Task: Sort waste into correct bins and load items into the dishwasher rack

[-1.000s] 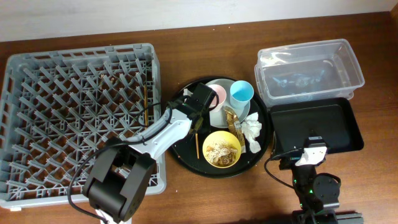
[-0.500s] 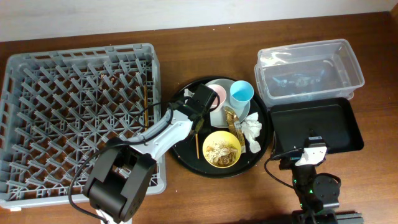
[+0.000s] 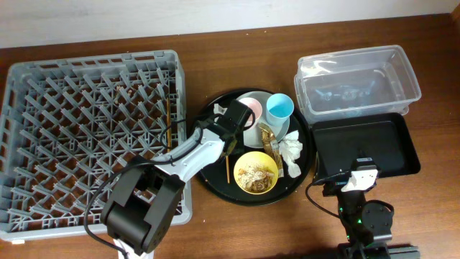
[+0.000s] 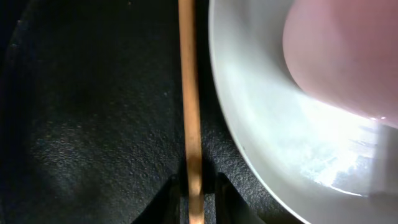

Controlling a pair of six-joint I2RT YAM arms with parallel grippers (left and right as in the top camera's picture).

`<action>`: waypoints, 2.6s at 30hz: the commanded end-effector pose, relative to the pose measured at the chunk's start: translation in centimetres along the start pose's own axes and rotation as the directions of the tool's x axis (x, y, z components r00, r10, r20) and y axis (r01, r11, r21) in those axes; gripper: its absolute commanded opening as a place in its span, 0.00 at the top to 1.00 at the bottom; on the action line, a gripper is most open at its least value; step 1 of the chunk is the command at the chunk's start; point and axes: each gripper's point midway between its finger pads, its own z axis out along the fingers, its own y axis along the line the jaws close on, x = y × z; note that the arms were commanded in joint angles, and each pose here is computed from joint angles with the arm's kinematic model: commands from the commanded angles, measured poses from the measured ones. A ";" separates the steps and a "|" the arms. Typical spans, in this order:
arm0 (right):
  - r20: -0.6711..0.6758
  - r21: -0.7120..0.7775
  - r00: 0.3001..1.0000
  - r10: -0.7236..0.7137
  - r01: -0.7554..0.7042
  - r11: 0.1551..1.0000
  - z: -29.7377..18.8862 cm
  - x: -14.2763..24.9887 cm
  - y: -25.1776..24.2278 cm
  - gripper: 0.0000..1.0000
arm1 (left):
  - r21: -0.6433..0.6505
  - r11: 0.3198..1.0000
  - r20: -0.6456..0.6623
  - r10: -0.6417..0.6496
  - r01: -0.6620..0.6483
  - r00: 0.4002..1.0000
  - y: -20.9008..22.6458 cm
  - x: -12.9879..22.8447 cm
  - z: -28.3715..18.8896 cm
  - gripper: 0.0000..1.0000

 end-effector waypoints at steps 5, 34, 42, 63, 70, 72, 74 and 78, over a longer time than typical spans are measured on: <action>-0.006 -0.001 1.000 -0.001 0.001 1.000 0.0 0.3 0.0 0.01 | -0.023 1.000 -0.019 -0.009 0.009 1.000 0.6 0.0 -0.1 0.99; -0.006 -0.001 1.000 -0.001 0.001 1.000 0.0 0.3 0.0 0.01 | -0.176 0.984 -0.166 -0.007 -0.023 0.986 14.5 -2.7 -7.3 0.58; -0.006 -0.001 1.000 -0.001 0.001 1.000 0.0 0.3 0.0 0.01 | -0.065 0.998 -0.083 -0.011 0.005 0.996 12.5 -5.0 -11.2 0.57; -0.745 -0.222 0.667 -0.026 -0.211 0.952 -0.1 -14.8 6.0 0.01 | 0.341 0.935 0.180 0.041 -0.101 0.983 6.7 -6.3 -24.8 0.01; -0.942 -0.082 0.334 0.039 -0.340 0.937 0.9 -7.0 7.6 0.28 | 0.341 0.935 0.178 0.041 -0.101 0.983 6.7 -6.3 -24.8 0.01; -0.947 -0.088 0.321 0.026 -0.336 0.938 1.7 -3.8 8.6 0.25 | 0.341 0.935 0.178 0.041 -0.101 0.983 6.7 -6.2 -24.8 0.01; -0.944 -0.023 0.325 0.051 -0.220 0.975 2.7 0.7 8.2 0.22 | 0.341 0.935 0.178 0.041 -0.101 0.983 6.7 -6.2 -24.8 0.01; -0.915 -0.013 0.404 0.019 -0.075 0.997 4.7 6.5 8.2 0.22 | 0.341 0.935 0.177 0.041 -0.101 0.983 6.7 -6.2 -24.8 0.01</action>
